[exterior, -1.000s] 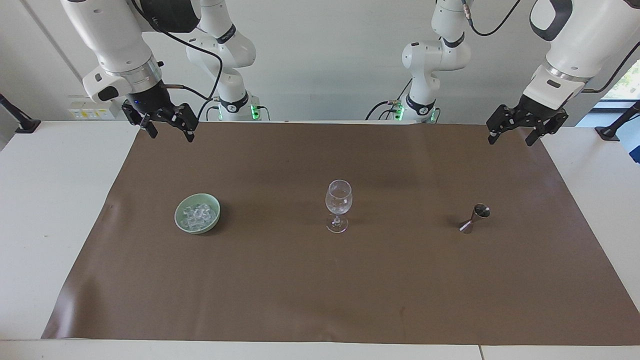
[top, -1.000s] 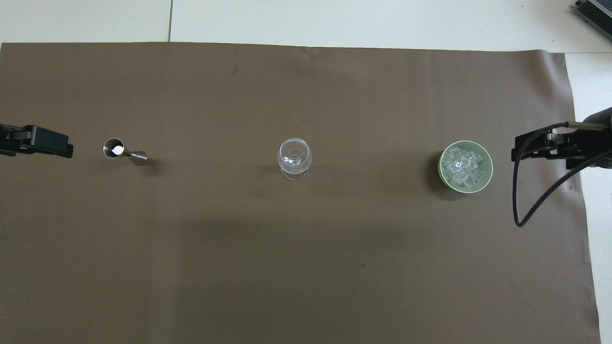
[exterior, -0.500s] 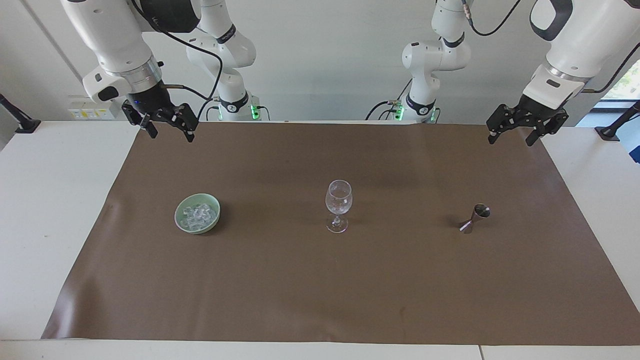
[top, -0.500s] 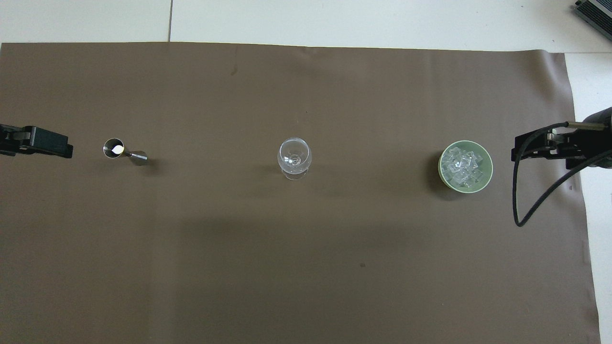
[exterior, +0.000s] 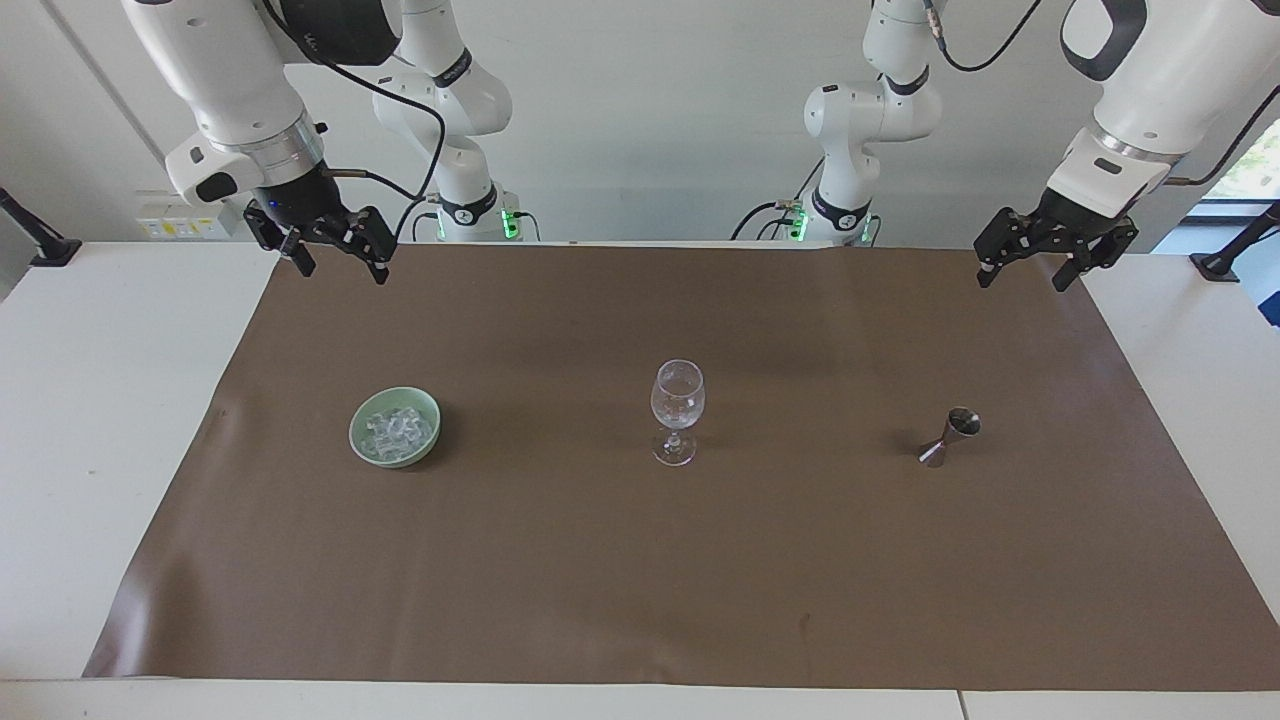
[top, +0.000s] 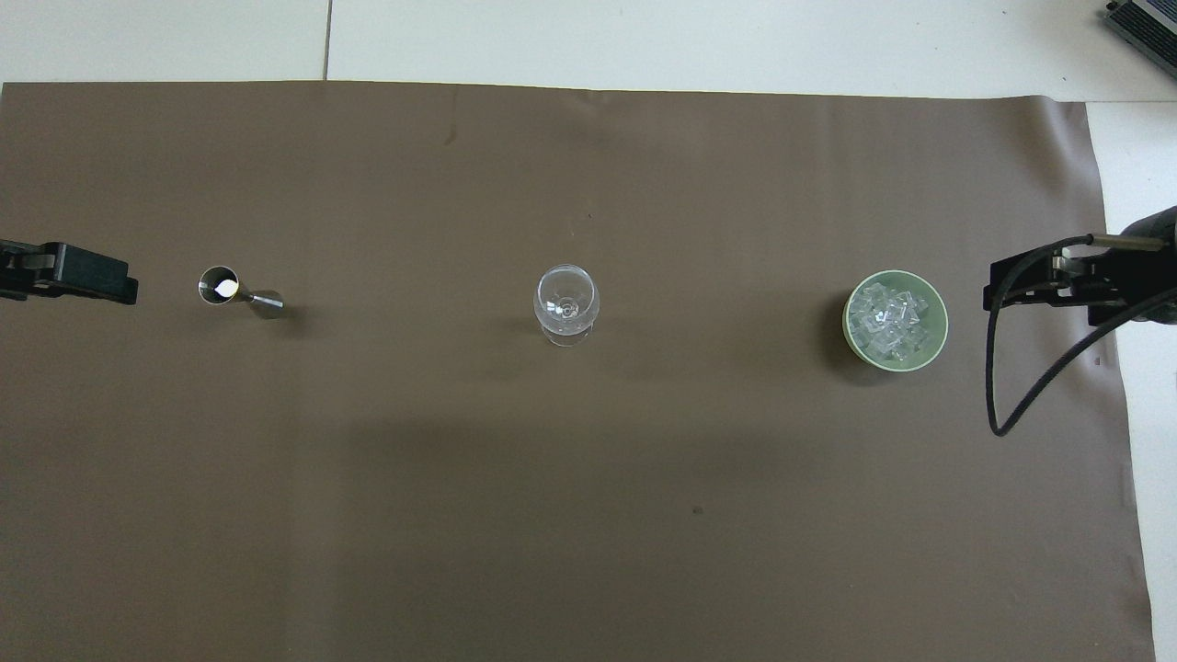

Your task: Pour wine and add ice with both arms

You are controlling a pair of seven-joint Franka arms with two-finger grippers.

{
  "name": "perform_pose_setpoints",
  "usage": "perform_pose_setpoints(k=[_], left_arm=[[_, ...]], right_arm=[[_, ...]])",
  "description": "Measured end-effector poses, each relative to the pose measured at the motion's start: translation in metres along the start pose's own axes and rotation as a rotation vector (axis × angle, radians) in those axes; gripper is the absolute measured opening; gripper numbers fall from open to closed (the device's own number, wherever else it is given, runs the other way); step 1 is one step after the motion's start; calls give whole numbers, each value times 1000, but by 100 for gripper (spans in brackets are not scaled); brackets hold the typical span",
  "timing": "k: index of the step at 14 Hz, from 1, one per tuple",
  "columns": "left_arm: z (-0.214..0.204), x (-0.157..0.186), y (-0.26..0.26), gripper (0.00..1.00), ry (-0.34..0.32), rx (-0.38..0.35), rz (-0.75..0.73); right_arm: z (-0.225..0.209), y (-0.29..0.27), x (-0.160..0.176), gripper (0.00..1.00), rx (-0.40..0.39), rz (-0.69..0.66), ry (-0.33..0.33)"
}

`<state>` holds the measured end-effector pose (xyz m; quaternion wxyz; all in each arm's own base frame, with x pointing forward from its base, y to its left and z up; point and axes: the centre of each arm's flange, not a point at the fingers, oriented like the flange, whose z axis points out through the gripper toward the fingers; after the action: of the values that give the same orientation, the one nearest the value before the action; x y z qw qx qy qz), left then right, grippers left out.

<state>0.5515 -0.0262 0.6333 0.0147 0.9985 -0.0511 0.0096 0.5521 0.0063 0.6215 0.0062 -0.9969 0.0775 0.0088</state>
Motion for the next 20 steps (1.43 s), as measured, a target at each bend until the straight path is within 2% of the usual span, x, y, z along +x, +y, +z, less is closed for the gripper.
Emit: perform_pose_setpoints(k=[4,20], left_arm=[[-10,-5,2,100,17,1,3],[-9,-8,0,100,0,0,-1]], right_arm=[[0,0,0,100,0,0,0],[0,0,0,100,0,0,0]])
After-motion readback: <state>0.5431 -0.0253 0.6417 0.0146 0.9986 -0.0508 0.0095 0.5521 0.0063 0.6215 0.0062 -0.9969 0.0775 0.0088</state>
